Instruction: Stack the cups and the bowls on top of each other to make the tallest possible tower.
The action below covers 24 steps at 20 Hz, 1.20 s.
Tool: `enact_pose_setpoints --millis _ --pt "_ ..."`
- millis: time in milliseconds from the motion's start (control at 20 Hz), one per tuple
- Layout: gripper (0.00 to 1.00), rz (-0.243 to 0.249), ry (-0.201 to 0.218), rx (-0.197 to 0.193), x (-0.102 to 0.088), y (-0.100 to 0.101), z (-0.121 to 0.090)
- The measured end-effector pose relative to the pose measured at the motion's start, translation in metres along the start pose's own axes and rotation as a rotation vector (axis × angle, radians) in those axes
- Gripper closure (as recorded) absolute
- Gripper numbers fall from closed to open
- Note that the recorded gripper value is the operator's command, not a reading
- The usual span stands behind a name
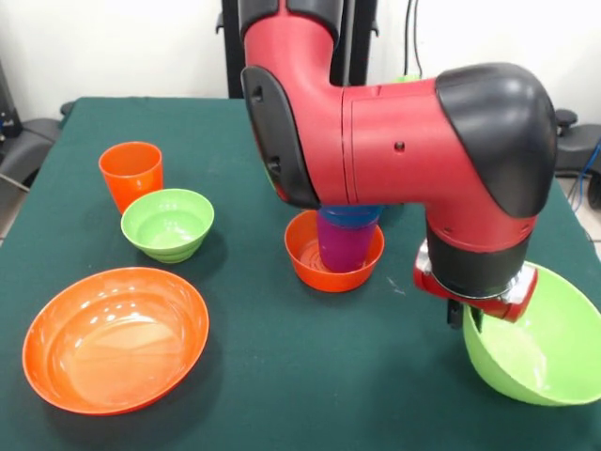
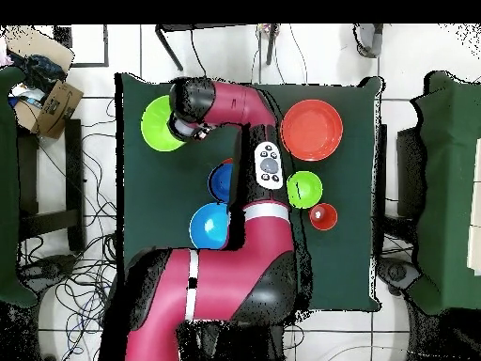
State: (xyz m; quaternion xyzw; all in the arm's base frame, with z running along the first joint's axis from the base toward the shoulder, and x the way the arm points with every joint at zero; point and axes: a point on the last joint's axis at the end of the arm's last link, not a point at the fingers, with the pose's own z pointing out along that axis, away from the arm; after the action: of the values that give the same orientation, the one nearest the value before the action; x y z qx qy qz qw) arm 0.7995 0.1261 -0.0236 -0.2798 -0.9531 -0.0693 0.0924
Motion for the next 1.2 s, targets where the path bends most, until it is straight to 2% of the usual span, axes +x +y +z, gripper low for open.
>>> enact_pose_setpoints --millis 350,600,900,950,1200 --pt "1.00 -0.005 0.006 0.007 0.008 0.000 -0.012" --pt "1.00 -0.014 0.015 0.014 0.021 0.001 -0.034" --pt "1.00 -0.026 -0.001 0.000 0.031 0.012 -0.101" --pt "1.00 -0.027 -0.009 -0.010 0.033 0.016 -0.119" --pt "1.00 -0.037 -0.057 -0.042 0.035 0.027 -0.176"
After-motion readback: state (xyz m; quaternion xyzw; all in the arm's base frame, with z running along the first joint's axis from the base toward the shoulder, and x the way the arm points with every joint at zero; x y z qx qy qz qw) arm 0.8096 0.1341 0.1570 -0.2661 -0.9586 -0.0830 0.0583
